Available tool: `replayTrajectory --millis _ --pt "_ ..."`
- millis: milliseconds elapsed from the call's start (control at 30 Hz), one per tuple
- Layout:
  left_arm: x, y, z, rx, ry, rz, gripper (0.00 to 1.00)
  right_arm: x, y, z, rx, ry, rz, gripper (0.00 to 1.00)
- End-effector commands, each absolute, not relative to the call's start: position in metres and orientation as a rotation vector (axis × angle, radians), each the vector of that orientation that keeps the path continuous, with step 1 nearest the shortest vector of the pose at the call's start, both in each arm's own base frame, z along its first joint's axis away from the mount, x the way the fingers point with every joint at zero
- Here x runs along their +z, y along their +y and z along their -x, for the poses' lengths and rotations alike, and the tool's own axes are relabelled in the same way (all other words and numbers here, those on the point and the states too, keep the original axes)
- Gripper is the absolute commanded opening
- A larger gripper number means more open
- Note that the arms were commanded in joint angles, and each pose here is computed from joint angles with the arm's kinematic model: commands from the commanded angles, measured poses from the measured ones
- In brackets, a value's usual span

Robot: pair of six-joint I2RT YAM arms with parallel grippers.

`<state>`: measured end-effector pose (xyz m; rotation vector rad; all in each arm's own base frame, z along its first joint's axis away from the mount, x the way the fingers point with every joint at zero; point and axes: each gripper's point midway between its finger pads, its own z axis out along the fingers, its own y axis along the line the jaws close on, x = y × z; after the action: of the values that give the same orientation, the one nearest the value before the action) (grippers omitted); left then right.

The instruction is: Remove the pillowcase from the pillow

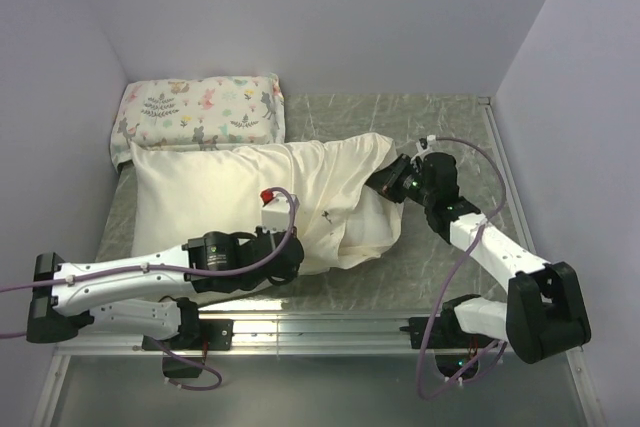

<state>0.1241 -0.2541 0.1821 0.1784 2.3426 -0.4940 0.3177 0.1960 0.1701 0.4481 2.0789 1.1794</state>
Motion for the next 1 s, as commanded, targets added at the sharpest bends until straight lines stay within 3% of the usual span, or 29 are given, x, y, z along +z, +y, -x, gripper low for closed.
replayTrajectory --millis 0,267,467,533,567,767,967 --pt "0.15 -0.223 -0.099 -0.344 2.489 -0.296 0.01 0.226 0.161 -0.373 1.054 1.829 -0.519 0.08" --pt "0.119 -0.246 -0.123 -0.276 2.46 -0.264 0.0 0.224 0.184 -0.36 1.113 1.866 -0.407 0.06" --pt "0.107 -0.286 -0.145 -0.37 2.423 -0.242 0.02 0.232 0.202 -0.333 1.144 1.877 -0.3 0.07" --pt "0.111 -0.298 -0.147 -0.417 2.4 -0.253 0.14 0.232 0.209 -0.329 1.095 1.906 -0.286 0.08" --pt "0.115 -0.302 -0.149 -0.433 2.392 -0.253 0.25 0.231 0.212 -0.328 1.084 1.915 -0.265 0.09" --pt "0.137 -0.321 -0.147 -0.475 2.366 -0.312 0.51 0.234 0.215 -0.319 1.067 1.917 -0.244 0.08" --pt "0.202 -0.329 -0.14 -0.614 2.283 -0.334 0.55 0.245 0.205 -0.306 1.016 1.892 -0.217 0.06"
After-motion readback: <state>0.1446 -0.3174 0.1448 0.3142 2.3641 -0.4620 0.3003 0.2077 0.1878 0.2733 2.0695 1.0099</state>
